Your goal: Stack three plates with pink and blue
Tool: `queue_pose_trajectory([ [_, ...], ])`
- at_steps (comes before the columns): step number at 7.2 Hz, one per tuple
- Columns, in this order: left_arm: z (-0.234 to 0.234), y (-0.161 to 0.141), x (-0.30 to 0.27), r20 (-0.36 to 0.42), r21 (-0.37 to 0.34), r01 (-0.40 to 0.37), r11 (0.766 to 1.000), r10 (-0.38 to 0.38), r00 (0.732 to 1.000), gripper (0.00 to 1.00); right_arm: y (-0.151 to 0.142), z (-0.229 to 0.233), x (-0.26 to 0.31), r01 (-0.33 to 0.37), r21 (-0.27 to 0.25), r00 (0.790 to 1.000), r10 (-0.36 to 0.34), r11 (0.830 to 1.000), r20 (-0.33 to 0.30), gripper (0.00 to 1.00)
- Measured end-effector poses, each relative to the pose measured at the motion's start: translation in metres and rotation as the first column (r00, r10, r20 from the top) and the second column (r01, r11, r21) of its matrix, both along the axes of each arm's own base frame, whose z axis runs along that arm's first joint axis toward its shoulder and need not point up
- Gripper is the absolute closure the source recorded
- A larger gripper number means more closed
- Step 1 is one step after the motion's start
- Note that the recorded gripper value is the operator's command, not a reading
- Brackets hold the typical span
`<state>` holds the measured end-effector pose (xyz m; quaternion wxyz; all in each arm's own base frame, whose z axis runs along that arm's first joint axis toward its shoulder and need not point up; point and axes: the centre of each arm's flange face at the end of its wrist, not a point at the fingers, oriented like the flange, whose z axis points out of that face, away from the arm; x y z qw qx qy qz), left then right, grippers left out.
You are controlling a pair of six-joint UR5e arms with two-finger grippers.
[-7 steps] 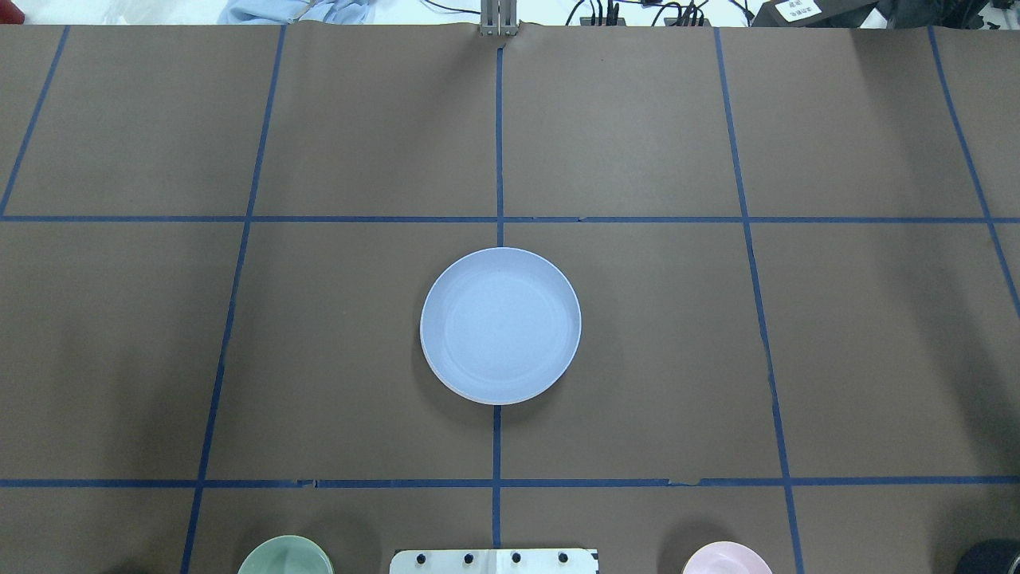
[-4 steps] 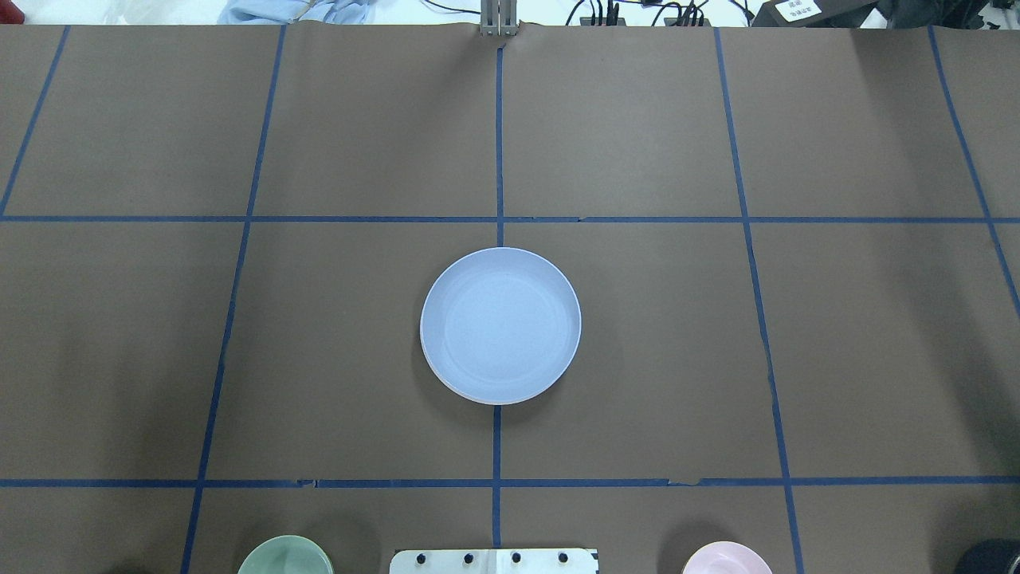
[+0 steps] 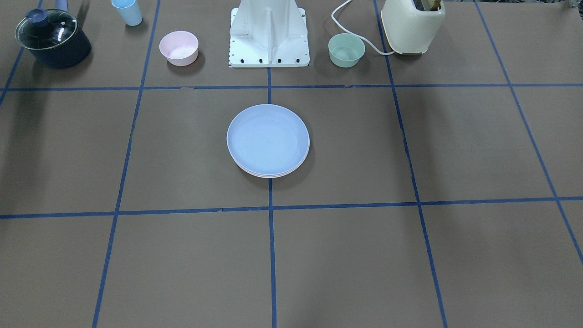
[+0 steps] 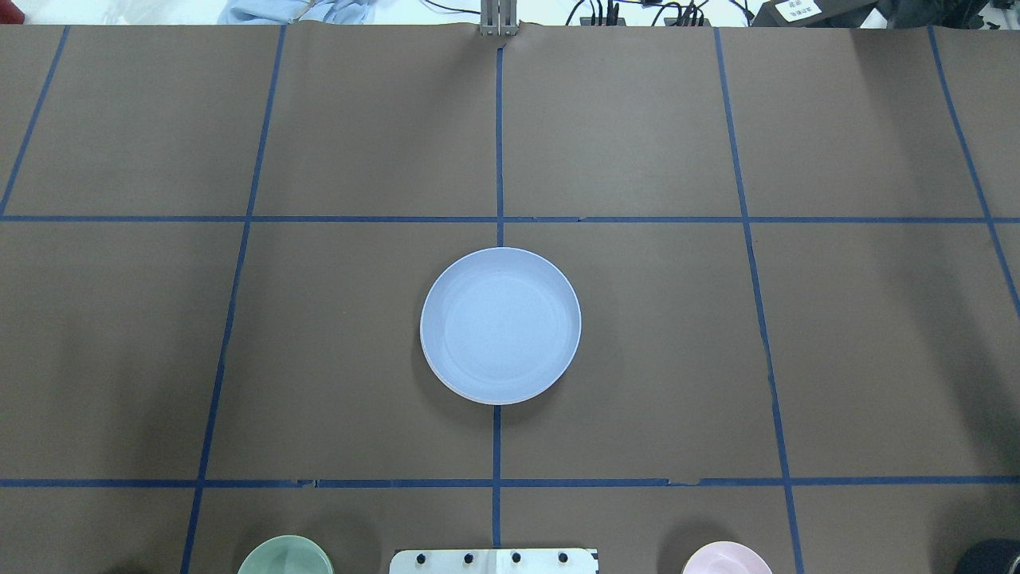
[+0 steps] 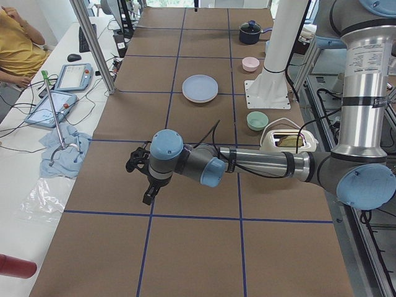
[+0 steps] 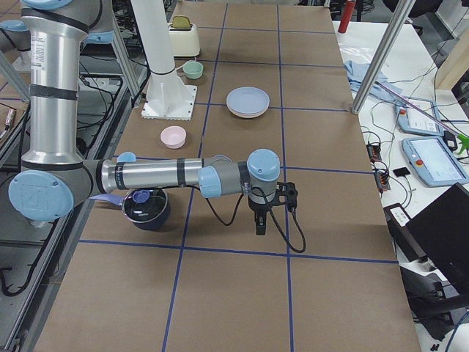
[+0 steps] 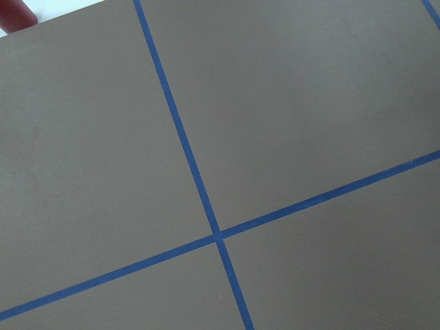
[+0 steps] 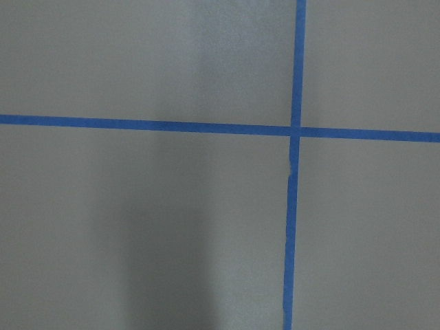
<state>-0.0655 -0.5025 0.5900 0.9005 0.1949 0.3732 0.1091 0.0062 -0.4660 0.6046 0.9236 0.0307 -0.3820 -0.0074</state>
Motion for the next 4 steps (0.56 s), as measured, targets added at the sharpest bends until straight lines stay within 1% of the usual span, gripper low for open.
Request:
queue_pose_trajectory([
  [4,-0.0047,-0.0038,0.0007,0.000,0.011,-0.002,1.000,0.002,1.000,0.00,-0.0015,-0.0012,0.0003,-0.001,0.005,1.000,0.001,1.000,-0.006,0.00],
])
